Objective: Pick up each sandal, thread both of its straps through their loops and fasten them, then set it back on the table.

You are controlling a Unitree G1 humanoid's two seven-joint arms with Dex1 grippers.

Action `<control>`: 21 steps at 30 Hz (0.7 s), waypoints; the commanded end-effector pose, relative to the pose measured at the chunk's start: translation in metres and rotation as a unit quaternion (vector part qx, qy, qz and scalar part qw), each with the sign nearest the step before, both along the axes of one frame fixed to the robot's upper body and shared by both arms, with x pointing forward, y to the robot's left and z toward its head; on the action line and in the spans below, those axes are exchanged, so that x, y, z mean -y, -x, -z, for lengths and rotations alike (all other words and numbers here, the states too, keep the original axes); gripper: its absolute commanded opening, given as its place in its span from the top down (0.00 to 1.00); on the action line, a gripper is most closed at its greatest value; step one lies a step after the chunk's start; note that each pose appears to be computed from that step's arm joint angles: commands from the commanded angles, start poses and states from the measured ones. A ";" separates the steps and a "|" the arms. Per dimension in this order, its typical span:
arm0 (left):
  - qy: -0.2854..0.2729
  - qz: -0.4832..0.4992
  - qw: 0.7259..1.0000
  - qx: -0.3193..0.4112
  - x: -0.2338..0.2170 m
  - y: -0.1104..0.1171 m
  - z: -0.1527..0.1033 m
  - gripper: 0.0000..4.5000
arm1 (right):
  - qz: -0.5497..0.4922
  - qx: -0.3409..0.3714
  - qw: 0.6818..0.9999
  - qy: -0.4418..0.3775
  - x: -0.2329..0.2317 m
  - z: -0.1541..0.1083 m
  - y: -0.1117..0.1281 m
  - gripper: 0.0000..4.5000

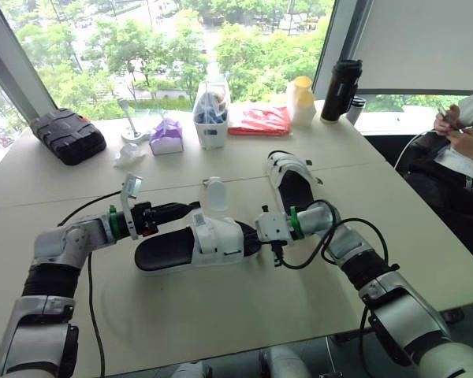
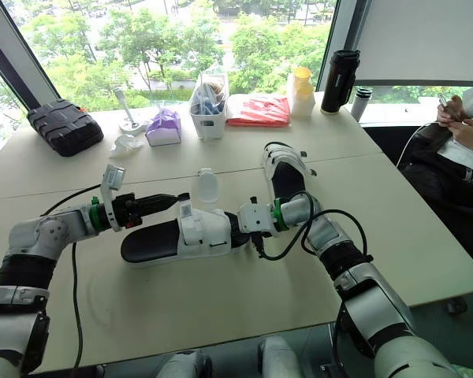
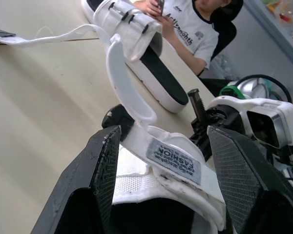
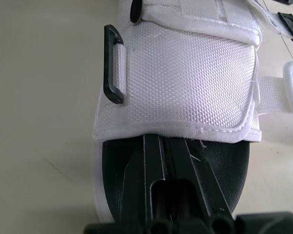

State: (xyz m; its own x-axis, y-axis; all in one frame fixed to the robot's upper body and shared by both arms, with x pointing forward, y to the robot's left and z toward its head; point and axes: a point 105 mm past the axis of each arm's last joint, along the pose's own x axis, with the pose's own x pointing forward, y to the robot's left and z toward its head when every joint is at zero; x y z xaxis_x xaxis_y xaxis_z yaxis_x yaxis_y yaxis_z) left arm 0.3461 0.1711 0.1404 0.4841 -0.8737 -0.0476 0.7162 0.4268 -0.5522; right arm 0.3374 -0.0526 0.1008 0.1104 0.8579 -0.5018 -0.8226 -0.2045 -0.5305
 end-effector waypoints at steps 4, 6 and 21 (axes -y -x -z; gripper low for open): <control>-0.003 -0.014 1.000 0.020 0.004 -0.011 -0.003 0.36 | 0.011 -0.011 0.999 0.034 0.006 0.016 -0.001 1.00; -0.001 -0.011 1.000 0.020 0.006 -0.012 -0.002 0.36 | 0.011 -0.011 0.999 0.034 0.006 0.016 0.000 1.00; 0.025 -0.004 0.999 0.022 0.016 -0.020 -0.012 0.98 | 0.013 -0.010 0.999 0.038 0.008 0.017 0.000 1.00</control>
